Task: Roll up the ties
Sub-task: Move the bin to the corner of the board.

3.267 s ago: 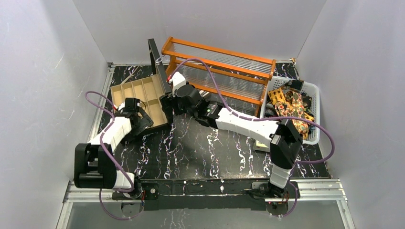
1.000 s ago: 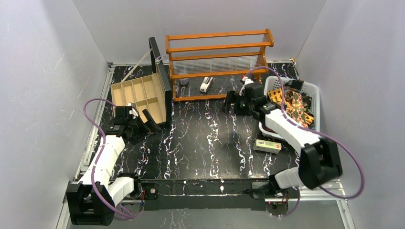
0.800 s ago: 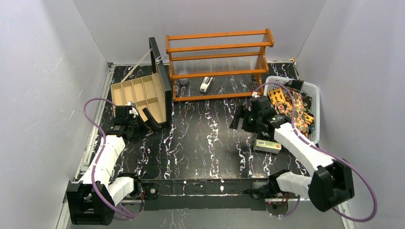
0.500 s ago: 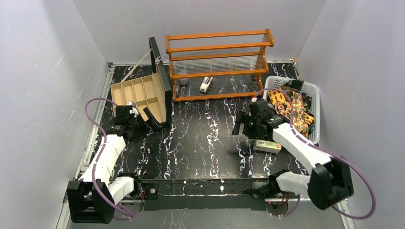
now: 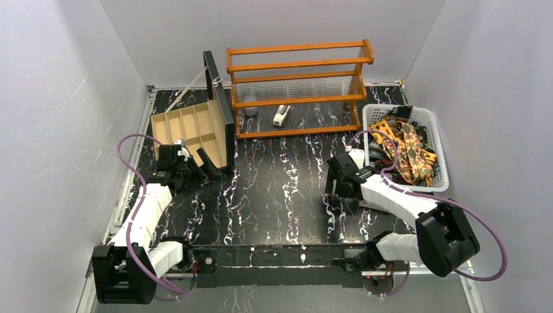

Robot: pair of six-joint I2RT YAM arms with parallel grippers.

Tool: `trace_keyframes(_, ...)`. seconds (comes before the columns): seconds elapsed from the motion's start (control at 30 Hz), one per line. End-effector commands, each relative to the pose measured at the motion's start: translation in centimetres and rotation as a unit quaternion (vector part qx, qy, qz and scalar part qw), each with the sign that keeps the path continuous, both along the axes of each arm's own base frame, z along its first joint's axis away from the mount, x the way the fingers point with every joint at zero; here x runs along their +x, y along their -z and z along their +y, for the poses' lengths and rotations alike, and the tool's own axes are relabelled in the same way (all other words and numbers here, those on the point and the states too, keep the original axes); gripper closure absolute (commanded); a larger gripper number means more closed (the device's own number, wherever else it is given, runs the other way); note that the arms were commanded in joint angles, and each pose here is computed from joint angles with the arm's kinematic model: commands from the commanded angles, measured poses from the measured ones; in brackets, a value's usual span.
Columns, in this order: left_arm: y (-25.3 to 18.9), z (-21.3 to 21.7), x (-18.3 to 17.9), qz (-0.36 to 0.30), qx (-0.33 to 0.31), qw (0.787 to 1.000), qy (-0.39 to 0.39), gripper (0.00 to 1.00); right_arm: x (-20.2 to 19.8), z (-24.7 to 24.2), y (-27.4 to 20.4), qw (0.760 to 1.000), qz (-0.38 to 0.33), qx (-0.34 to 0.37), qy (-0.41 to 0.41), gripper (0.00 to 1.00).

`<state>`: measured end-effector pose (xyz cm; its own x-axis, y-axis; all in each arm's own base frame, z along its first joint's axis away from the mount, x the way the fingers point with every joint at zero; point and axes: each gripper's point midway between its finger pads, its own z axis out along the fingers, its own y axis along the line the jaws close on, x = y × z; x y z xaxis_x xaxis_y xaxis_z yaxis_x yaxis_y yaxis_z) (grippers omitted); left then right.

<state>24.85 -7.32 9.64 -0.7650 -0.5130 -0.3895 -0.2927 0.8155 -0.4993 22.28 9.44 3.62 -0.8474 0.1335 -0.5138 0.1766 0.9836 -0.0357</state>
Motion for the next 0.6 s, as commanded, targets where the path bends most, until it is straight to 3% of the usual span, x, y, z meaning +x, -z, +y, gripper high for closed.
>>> trace_keyframes(0.0, 0.2, -0.1, -0.4, 0.003, 0.001, 1.000, 0.014, 0.02, 2.3, 0.4, -2.3, 0.998, -0.067, 0.017, -0.001, 0.04)
trace_keyframes(0.13, 0.2, 0.0, -0.5, 0.004, 0.004, 1.000, 0.014, 0.02, 1.3, 4.4, -5.1, 0.987, -0.076, 0.136, -0.036, 0.04)
trace_keyframes(0.23, 0.0, 0.1, -0.5, 0.003, 0.008, 1.000, 0.015, 0.02, -0.2, 4.2, -7.3, 0.979, -0.087, 0.184, 0.020, 0.04)
trace_keyframes(0.4, -0.4, 0.3, -0.4, 0.000, 0.016, 1.000, 0.020, 0.02, -3.1, -3.3, -8.8, 0.970, -0.111, 0.095, 0.196, 0.01)
trace_keyframes(0.57, -0.8, 0.2, -0.2, -0.002, 0.018, 0.999, 0.029, 0.02, -3.3, -6.6, -9.1, 0.961, -0.097, 0.035, 0.258, 0.01)
